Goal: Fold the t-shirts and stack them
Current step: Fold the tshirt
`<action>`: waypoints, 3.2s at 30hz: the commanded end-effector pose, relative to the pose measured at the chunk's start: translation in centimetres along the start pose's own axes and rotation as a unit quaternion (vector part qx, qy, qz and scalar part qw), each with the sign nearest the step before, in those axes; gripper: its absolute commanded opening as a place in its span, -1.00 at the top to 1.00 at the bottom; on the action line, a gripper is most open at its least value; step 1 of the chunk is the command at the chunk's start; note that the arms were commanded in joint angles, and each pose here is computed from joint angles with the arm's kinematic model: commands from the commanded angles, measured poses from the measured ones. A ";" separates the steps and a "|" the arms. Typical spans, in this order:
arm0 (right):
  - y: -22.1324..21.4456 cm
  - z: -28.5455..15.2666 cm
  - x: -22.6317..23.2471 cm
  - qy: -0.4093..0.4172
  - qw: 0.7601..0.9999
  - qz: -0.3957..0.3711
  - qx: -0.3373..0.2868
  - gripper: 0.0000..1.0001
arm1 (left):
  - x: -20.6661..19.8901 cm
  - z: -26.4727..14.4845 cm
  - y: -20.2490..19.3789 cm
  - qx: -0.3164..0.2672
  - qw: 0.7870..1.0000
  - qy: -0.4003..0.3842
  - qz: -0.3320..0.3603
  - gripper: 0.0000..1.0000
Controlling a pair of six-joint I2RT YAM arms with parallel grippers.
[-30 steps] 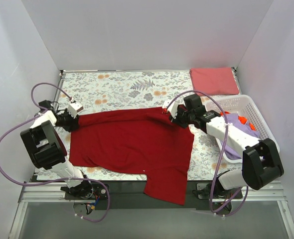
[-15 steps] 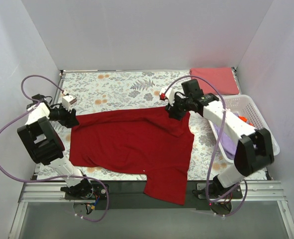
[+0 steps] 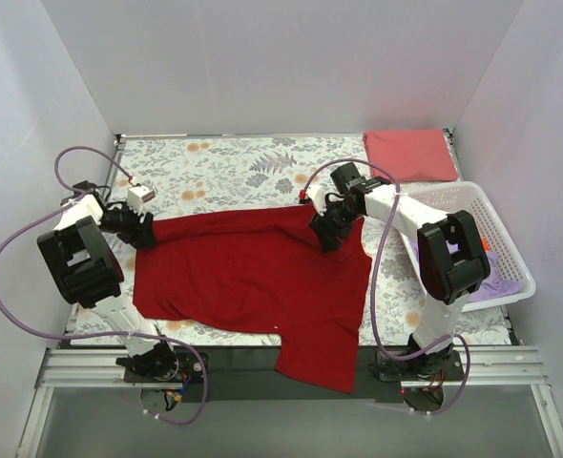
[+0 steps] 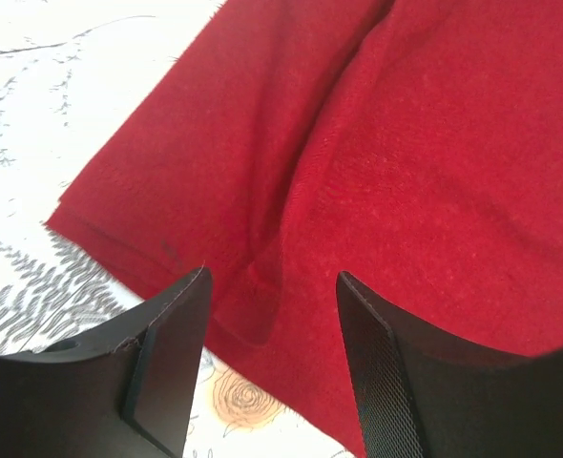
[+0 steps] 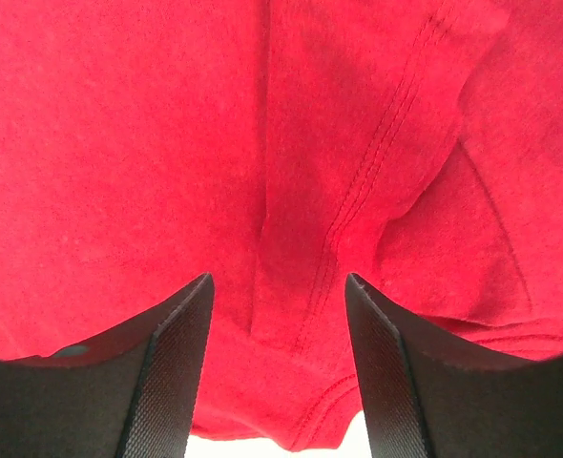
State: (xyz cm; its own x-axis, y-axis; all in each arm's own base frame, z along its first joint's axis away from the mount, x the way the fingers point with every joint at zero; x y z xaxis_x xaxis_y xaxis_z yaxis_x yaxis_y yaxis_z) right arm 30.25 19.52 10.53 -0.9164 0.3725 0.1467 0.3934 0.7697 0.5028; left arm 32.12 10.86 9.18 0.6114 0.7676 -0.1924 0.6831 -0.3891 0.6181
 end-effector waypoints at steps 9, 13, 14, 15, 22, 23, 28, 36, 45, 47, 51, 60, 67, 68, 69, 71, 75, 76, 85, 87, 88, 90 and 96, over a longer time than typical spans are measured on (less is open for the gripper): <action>0.0 -1.6 0.8 0.004 1.000 -0.007 0.006 0.18 | -0.4 0.1 -0.8 0.053 0.997 -0.002 0.051 0.54; -0.1 -2.1 0.3 -0.002 1.000 -0.005 0.012 0.18 | -0.4 0.0 -1.1 0.062 0.996 -0.007 0.059 0.61; 0.0 -2.2 -0.4 -0.008 1.000 0.005 0.010 0.07 | -0.3 0.1 -1.2 0.062 0.996 -0.004 0.063 0.58; 0.1 -2.3 -0.8 -0.012 1.000 0.011 0.008 0.03 | -0.2 -0.1 -1.1 0.061 0.996 0.002 0.066 0.56; 3.2 -2.1 -3.0 -0.005 0.999 0.046 -0.028 -0.17 | -0.9 0.4 -2.8 0.090 0.987 0.024 0.133 0.70; 3.4 -1.7 -3.3 0.000 0.998 0.049 -0.027 -0.17 | -0.9 0.4 -3.0 0.094 0.985 0.025 0.146 0.69; 5.3 -1.3 -4.3 0.008 0.998 0.054 -0.043 -0.16 | -1.4 -0.4 -2.3 0.088 0.982 0.014 0.165 0.26; 4.2 0.4 -4.1 0.034 0.997 0.067 -0.023 -0.18 | -4.7 -0.1 4.6 -0.010 0.983 -0.051 0.175 0.00; 1.8 -1.6 -2.3 0.039 0.996 0.079 -0.020 -0.14 | -13.2 7.6 16.4 -0.117 0.977 -0.128 0.123 -0.12; 0.9 -2.6 -2.5 0.035 0.995 0.093 -0.023 -0.12 | -15.5 9.9 18.4 -0.123 0.975 -0.155 0.106 -0.12; -1.6 -3.3 -2.3 0.036 0.993 0.110 -0.005 -0.09 | -18.6 13.7 21.4 -0.112 0.970 -0.205 0.061 -0.11; -4.4 -3.4 -2.3 0.029 0.990 0.133 0.022 -0.05 | -23.7 20.3 24.5 -0.077 0.970 -0.229 -0.001 -0.10; -5.9 -2.7 -2.3 0.035 0.989 0.141 0.039 -0.10 | -25.4 23.4 23.5 -0.046 0.974 -0.220 -0.009 -0.11; -6.0 -2.6 -2.4 0.035 0.988 0.142 0.038 -0.10 | -25.7 23.9 23.1 -0.040 0.974 -0.222 -0.011 -0.10; -6.2 -2.5 -2.4 0.036 0.988 0.142 0.040 -0.10 | -25.9 24.1 23.2 -0.040 0.974 -0.223 -0.010 -0.11; -6.5 -2.2 -2.3 0.039 0.988 0.144 0.045 -0.10 | -26.2 24.7 23.0 -0.035 0.974 -0.224 -0.011 -0.10; -6.7 -2.0 -2.4 0.042 0.988 0.145 0.045 -0.09 | -26.9 25.7 22.8 -0.026 0.974 -0.225 -0.009 -0.10; -6.7 -1.9 -2.5 0.043 0.988 0.145 0.044 -0.09 | -27.1 25.8 23.0 -0.028 0.974 -0.226 -0.007 -0.09; -6.7 -1.1 -2.5 0.058 0.986 0.151 0.042 0.03 | -28.7 25.1 23.4 -0.031 0.968 -0.250 0.006 0.22; -6.8 -1.0 -2.5 0.060 0.986 0.152 0.043 0.05 | -28.9 25.2 23.3 -0.028 0.967 -0.254 0.006 0.31; -6.8 -0.8 -2.6 0.060 0.986 0.152 0.043 0.06 | -29.0 25.2 23.1 -0.025 0.967 -0.255 0.007 0.34; -6.8 -0.7 -2.8 0.059 0.986 0.152 0.043 0.13 | -29.0 25.3 23.0 -0.024 0.966 -0.255 0.007 0.42; -6.3 -0.7 -2.9 0.062 0.986 0.154 0.036 0.82 | -29.3 24.6 23.4 -0.026 0.965 -0.262 0.012 0.90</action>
State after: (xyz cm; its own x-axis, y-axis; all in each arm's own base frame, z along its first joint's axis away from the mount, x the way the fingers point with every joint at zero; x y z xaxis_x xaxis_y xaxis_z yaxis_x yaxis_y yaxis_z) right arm 29.87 12.71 6.86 -0.7510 0.5427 0.3762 0.6555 0.6814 0.3255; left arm 39.68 -32.57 6.96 0.7053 0.4433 -0.5532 0.7069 -0.3815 0.5956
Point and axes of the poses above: each gripper's point midway between its finger pads, its own z axis out along the fingers, its own x axis along the line the jaws close on, y = z × x, the point moved 5 cm from there along -z, back along the fingers, and after that the axes turned 2 degrees about -z, right-handed, at the moved point
